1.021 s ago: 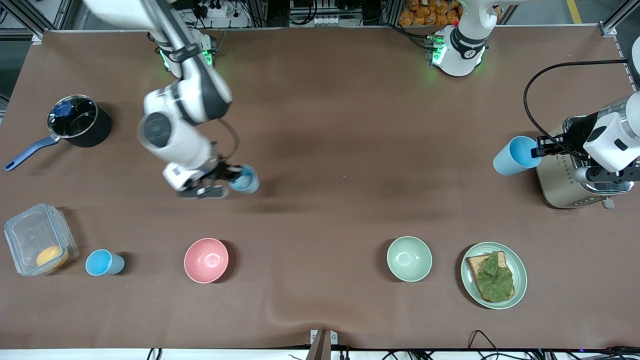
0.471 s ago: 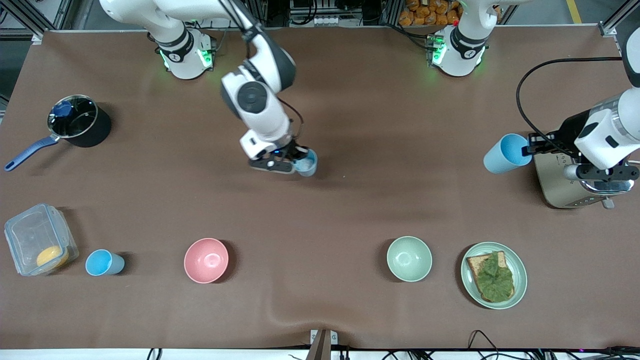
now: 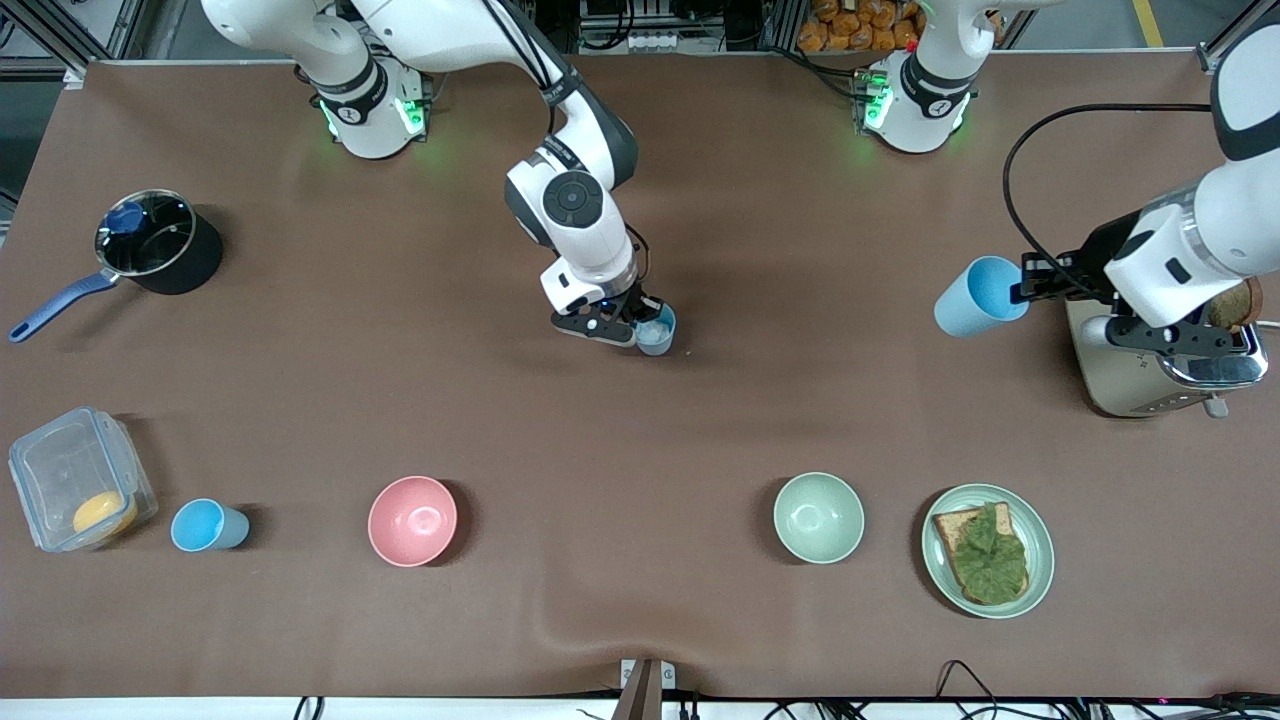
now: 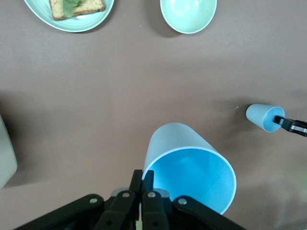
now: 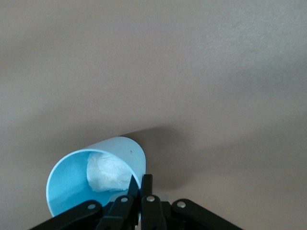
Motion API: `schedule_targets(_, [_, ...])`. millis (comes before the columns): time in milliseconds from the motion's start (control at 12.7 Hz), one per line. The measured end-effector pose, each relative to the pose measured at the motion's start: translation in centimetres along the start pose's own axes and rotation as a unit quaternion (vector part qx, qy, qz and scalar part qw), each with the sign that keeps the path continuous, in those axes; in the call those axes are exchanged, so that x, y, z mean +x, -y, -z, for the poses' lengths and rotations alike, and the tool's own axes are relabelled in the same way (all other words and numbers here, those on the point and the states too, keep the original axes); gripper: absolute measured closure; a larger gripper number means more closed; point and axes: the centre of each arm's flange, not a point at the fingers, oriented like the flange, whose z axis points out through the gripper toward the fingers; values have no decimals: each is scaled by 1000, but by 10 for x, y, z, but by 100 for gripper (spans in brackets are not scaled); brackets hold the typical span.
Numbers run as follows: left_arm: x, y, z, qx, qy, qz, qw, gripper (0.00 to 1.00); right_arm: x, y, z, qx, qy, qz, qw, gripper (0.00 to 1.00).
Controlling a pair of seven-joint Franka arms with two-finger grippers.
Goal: Stack blue cups with both arms
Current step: 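Lift the cup with the right gripper while the left gripper lifts its cup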
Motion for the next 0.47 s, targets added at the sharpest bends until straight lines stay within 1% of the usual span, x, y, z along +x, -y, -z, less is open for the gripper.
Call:
schedule_targets(79, [0, -2, 0, 0, 0, -2, 1000, 98, 2, 0, 0, 0, -1, -3, 1000, 96])
schedule_targets(157, [0, -2, -1, 0, 1, -2, 1000, 98, 3, 0, 1, 1, -2, -4, 1000, 90])
schedule_targets(314, [-1, -1, -2, 0, 8, -1, 1000, 98, 7, 1, 4, 3, -5, -6, 1000, 70])
schedule_targets(471, [-2, -3, -3, 0, 11, -3, 1000, 98, 13, 0, 9, -4, -2, -10, 1000, 46])
